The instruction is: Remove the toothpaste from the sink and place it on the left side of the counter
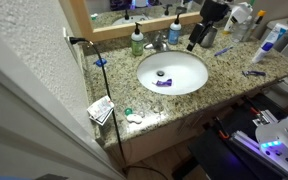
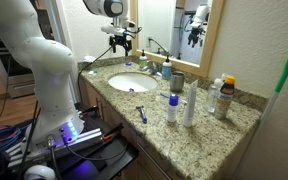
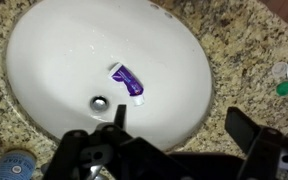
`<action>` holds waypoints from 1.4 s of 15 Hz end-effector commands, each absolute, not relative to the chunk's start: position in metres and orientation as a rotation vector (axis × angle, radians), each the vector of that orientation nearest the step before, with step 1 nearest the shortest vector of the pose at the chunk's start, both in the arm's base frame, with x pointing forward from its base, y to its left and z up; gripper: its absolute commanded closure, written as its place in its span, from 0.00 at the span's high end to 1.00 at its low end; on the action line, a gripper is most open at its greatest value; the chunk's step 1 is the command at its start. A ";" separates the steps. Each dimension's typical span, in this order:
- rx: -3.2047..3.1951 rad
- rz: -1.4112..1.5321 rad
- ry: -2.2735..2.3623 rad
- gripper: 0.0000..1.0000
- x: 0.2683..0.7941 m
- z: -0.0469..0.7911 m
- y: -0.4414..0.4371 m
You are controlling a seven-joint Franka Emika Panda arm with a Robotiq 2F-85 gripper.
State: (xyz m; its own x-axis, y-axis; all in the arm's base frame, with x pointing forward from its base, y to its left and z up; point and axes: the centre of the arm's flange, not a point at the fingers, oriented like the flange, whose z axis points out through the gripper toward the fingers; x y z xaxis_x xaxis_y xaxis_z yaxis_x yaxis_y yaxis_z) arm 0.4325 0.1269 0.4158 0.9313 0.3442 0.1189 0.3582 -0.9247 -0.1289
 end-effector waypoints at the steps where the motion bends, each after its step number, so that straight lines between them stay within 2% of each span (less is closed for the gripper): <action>1: -3.003 0.077 -0.677 1.00 0.456 0.350 0.120; 4: -2.962 0.211 -0.859 1.00 0.468 0.283 0.119; 6: -3.002 0.165 -0.911 1.00 0.471 0.255 0.109; 7: -2.986 0.140 -0.879 1.00 0.477 0.253 0.108; 8: -2.992 0.177 -0.853 1.00 0.455 0.264 0.113; 14: -2.979 0.162 -0.911 1.00 0.479 0.228 0.115; 21: -2.952 -0.116 -1.065 1.00 0.492 0.192 0.133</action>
State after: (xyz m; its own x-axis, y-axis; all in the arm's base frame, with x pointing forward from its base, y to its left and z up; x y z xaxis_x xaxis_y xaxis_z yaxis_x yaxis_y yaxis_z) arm 0.4813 0.1324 0.2078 0.7803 0.6252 0.0125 0.6253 -0.7804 0.0029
